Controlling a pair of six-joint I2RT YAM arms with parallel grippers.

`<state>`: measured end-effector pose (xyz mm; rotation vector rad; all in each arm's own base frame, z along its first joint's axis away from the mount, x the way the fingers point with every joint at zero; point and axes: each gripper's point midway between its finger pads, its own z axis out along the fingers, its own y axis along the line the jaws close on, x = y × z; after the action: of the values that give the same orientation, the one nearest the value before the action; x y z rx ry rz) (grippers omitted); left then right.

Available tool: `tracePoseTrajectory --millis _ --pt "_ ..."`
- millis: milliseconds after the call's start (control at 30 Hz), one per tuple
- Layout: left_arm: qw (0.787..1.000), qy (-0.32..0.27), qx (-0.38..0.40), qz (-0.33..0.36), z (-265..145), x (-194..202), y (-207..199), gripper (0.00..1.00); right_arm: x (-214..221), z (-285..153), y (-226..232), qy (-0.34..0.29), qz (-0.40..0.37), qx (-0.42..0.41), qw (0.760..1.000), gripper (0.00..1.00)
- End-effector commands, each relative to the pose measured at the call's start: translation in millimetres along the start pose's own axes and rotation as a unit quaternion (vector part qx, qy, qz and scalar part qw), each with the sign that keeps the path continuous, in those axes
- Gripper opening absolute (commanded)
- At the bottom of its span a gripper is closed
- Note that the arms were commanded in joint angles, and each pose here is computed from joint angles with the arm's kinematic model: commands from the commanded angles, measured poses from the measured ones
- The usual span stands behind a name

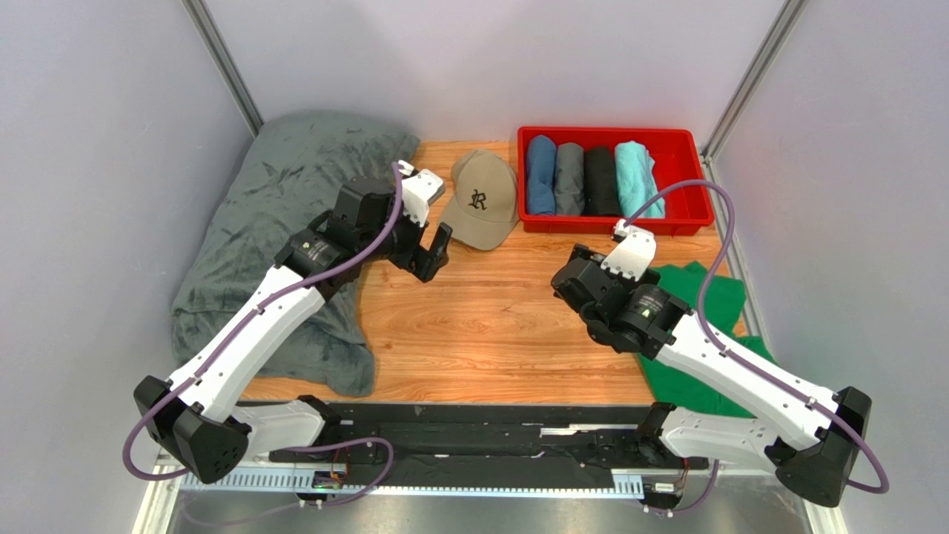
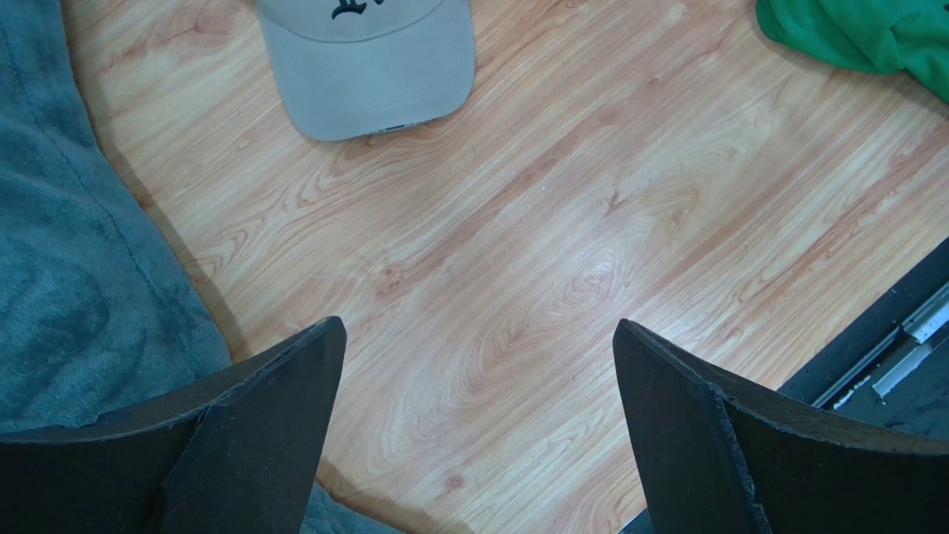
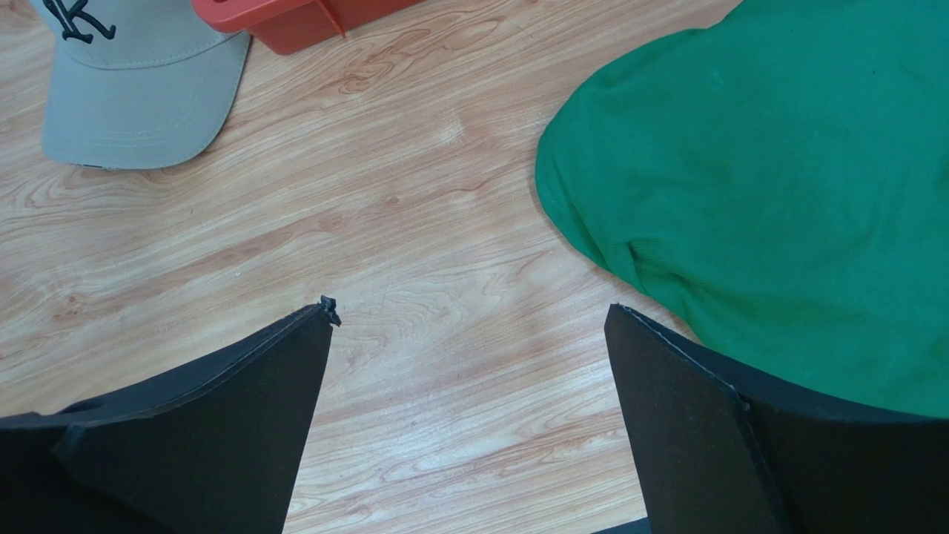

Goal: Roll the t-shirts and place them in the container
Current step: Move the T-shirt to the center of the board.

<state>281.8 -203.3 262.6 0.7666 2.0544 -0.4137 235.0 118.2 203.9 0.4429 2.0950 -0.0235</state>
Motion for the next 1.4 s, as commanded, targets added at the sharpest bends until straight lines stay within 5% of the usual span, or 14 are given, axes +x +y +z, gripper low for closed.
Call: tracePoseTrajectory --millis 0,533,933,1033,1100,1233,1367 --pt "1.0 -0.02 0.0 0.014 -7 -8 1 0.99 -18 -1 1 -0.028 0.027 0.007 0.999 1.0" --pt "0.999 0.028 0.019 0.024 3 11 1 0.99 16 53 -92 0.016 0.088 0.178 0.98 1.0" --pt "0.998 0.048 0.024 0.02 8 25 5 0.99 37 122 -69 0.03 0.103 0.106 0.989 1.0" --pt "0.998 0.051 0.021 0.02 7 27 9 0.99 53 132 -69 0.06 0.079 0.121 0.988 0.89" --pt "0.998 0.054 0.019 0.019 7 31 10 0.99 62 133 -67 0.086 0.068 0.119 0.987 0.64" --pt "0.998 0.056 0.017 0.012 5 35 16 0.99 61 121 -53 0.103 0.039 0.103 0.989 0.0" --pt "0.998 0.054 0.011 0.009 1 37 24 0.99 35 86 3 0.096 0.001 0.032 0.995 0.0"
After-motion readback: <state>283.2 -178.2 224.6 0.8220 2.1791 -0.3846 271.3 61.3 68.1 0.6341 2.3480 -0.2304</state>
